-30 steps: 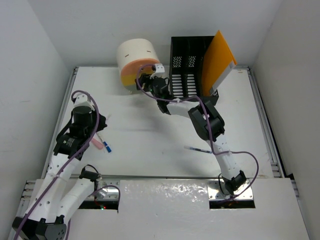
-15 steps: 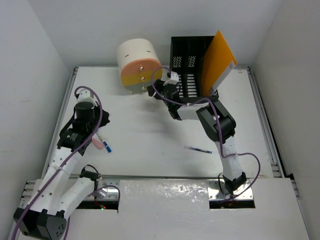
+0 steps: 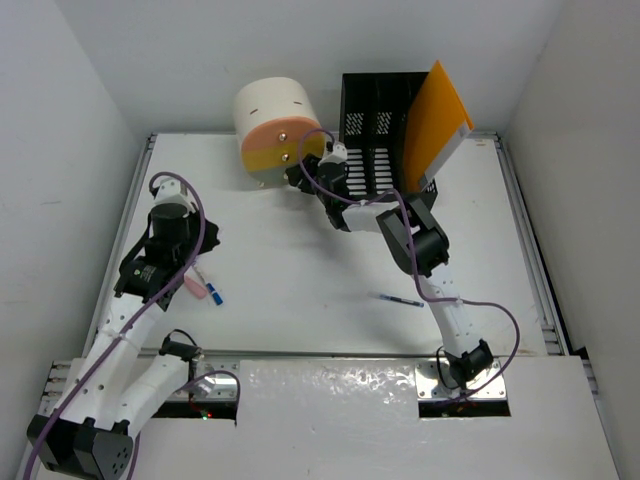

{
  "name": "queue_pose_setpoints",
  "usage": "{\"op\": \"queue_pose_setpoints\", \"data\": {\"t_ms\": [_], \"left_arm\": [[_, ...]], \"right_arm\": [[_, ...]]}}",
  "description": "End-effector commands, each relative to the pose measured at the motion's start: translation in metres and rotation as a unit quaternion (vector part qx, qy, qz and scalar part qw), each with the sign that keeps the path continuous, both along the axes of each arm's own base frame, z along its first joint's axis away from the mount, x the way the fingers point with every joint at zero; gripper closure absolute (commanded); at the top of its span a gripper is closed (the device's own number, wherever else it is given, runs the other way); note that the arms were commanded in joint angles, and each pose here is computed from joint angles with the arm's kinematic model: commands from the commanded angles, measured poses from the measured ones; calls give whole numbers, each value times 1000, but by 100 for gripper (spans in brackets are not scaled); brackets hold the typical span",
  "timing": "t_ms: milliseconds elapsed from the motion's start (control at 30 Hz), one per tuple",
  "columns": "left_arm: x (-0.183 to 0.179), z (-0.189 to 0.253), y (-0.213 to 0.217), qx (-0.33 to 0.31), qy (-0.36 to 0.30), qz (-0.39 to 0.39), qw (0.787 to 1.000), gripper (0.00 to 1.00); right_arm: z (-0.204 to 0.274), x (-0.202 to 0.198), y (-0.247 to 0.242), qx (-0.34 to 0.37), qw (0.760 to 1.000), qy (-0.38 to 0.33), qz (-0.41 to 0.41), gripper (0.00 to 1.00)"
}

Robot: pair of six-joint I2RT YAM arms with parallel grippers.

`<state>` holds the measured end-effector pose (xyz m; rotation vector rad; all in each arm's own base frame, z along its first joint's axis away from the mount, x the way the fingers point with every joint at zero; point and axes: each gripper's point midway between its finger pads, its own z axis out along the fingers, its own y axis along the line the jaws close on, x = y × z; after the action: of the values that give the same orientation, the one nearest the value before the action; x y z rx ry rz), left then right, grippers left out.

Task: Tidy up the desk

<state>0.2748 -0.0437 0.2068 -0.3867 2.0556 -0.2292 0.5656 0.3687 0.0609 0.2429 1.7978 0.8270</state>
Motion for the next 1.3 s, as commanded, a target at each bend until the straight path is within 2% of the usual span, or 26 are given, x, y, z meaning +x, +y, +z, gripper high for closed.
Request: {"op": "queue_pose_setpoints", "data": {"t_ms": [0, 300, 433, 1033, 1133, 1267], "left_arm": [[1, 9, -1, -6, -16, 4, 1000, 100], [3, 6, -1, -1, -10, 2, 1000, 100], [2, 5, 0, 1, -8, 2, 1000, 100], [2, 2, 2, 5, -4, 6, 1000, 100], [2, 2, 2, 6, -5, 6, 1000, 100], [1, 2, 2, 6, -3, 6, 1000, 100]], "right_arm": [[26, 6, 11, 33, 999, -24, 9, 47], [19, 8, 16, 48, 999, -20, 11, 54], [19, 10, 23, 66, 998, -16, 18, 61], [12, 8, 31, 93, 995, -4, 28, 64], [12, 8, 32, 94, 995, -4, 29, 70], [12, 8, 33, 94, 995, -7, 31, 89]]}}
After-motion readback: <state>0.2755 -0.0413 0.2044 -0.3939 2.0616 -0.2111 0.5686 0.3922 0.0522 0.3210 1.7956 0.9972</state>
